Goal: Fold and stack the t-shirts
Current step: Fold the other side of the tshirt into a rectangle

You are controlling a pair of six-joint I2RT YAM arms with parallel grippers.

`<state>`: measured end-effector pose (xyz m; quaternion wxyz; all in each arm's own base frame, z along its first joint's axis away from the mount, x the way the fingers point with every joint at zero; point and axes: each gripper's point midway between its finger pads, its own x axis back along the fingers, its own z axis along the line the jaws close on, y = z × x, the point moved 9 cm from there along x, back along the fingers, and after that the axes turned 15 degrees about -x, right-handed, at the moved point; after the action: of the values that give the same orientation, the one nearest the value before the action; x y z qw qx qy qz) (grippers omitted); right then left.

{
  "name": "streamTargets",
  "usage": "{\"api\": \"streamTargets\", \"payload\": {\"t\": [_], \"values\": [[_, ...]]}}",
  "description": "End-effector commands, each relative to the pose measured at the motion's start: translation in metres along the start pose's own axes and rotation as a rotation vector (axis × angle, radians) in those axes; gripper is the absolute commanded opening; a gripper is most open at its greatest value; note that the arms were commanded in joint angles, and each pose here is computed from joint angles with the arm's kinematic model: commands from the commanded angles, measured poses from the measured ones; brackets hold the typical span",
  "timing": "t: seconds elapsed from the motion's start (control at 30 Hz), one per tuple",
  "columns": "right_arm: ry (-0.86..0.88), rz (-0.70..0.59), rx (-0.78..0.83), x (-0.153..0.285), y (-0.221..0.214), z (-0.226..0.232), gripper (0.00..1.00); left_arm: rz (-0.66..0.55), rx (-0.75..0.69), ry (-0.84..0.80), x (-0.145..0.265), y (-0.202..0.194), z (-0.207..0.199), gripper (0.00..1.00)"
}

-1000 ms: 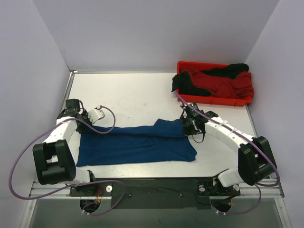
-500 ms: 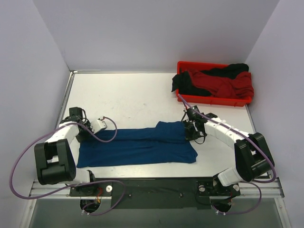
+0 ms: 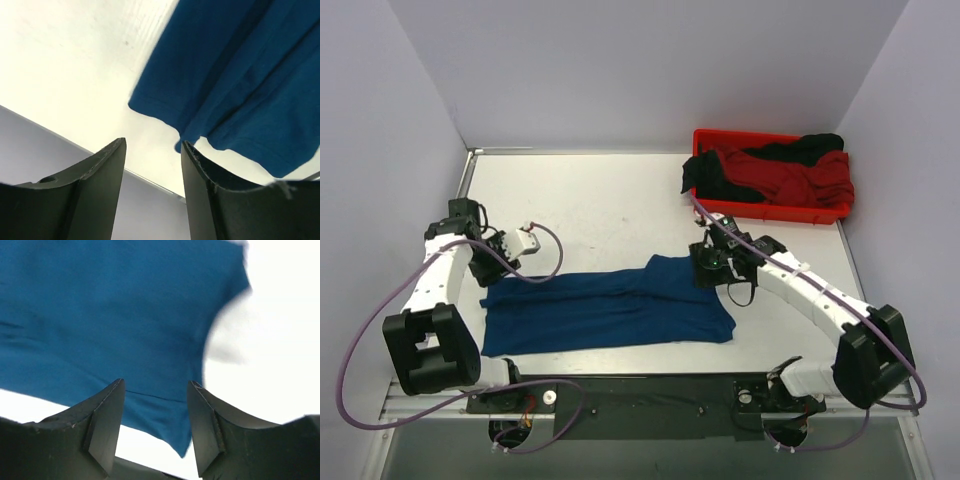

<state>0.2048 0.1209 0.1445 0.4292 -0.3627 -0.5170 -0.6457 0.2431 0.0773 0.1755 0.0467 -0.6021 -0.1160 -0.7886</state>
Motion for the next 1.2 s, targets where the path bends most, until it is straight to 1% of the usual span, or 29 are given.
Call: {"api": "streamTargets", "payload": {"t": [0.0,0.03,0.07,0.1,0.13,0.17,0.2,0.23,0.27,0.33,0.43,0.47,0.57,0.67,0.8,0.9,0.93,0.97,1.0,1.03,1.07,1.1,1.13,1.17], "values": [[0.320,-0.193,0.221,0.037,0.028,0.069,0.44,-0.228,0.015,-0.096,0.027,0.023,-0.007,0.58],[0.385,-0.208,0.239,0.033,0.038,0.087,0.32,-0.244,0.028,-0.063,0.025,0.026,-0.002,0.52],[0.431,-0.154,0.265,0.021,0.036,0.101,0.25,-0.250,0.103,-0.048,0.022,0.027,-0.001,0.47],[0.475,-0.167,0.273,0.022,0.047,0.118,0.10,-0.251,0.119,0.039,0.017,0.026,0.014,0.32],[0.481,-0.089,0.292,0.000,0.042,0.129,0.05,-0.225,0.200,0.050,0.009,0.024,0.013,0.24],[0.507,-0.103,0.294,0.002,0.054,0.144,0.00,-0.212,0.214,0.106,0.002,0.022,0.024,0.18],[0.525,-0.051,0.315,-0.012,0.055,0.162,0.00,-0.189,0.243,0.115,-0.006,0.020,0.024,0.15],[0.543,-0.013,0.338,-0.018,0.050,0.172,0.00,-0.163,0.260,0.084,-0.015,0.017,0.022,0.09],[0.526,0.030,0.344,-0.034,0.050,0.181,0.00,-0.149,0.272,0.061,-0.021,0.017,0.019,0.07],[0.510,0.087,0.370,-0.052,0.041,0.191,0.00,-0.109,0.283,0.004,-0.037,0.011,0.011,0.04],[0.475,0.123,0.395,-0.074,0.030,0.193,0.00,-0.057,0.274,-0.036,-0.056,0.004,-0.005,0.04],[0.449,0.148,0.398,-0.084,0.025,0.191,0.00,-0.055,0.262,-0.023,-0.059,0.003,-0.005,0.04],[0.393,0.195,0.428,-0.092,0.009,0.186,0.00,-0.021,0.256,-0.030,-0.066,-0.001,-0.010,0.04],[0.386,0.184,0.441,-0.082,-0.007,0.178,0.00,0.017,0.254,-0.023,-0.074,-0.006,-0.008,0.04],[0.396,0.116,0.480,-0.063,-0.015,0.181,0.00,0.056,0.266,0.003,-0.077,-0.007,0.001,0.04],[0.397,0.077,0.491,-0.047,-0.017,0.181,0.00,0.059,0.266,0.056,-0.069,0.004,0.016,0.10],[0.368,0.064,0.473,-0.046,-0.017,0.177,0.00,0.054,0.261,0.067,-0.063,0.010,0.017,0.14],[0.359,0.043,0.461,-0.037,-0.017,0.170,0.02,0.035,0.256,0.095,-0.056,0.023,0.024,0.16],[0.327,0.003,0.432,-0.034,-0.011,0.163,0.09,0.005,0.252,0.143,-0.044,0.034,0.032,0.19],[0.317,-0.022,0.411,-0.025,-0.011,0.153,0.14,-0.029,0.241,0.150,-0.039,0.052,0.032,0.20],[0.298,-0.050,0.354,-0.020,-0.003,0.144,0.22,-0.084,0.254,0.188,-0.025,0.061,0.039,0.25],[0.295,-0.059,0.321,-0.013,-0.004,0.131,0.27,-0.132,0.217,0.166,-0.020,0.088,0.033,0.27],[0.291,-0.060,0.241,-0.011,0.003,0.118,0.32,-0.205,0.176,0.174,-0.008,0.111,0.033,0.32],[0.292,-0.066,0.201,-0.006,0.001,0.105,0.33,-0.239,0.195,0.170,-0.002,0.121,0.030,0.34]]}}
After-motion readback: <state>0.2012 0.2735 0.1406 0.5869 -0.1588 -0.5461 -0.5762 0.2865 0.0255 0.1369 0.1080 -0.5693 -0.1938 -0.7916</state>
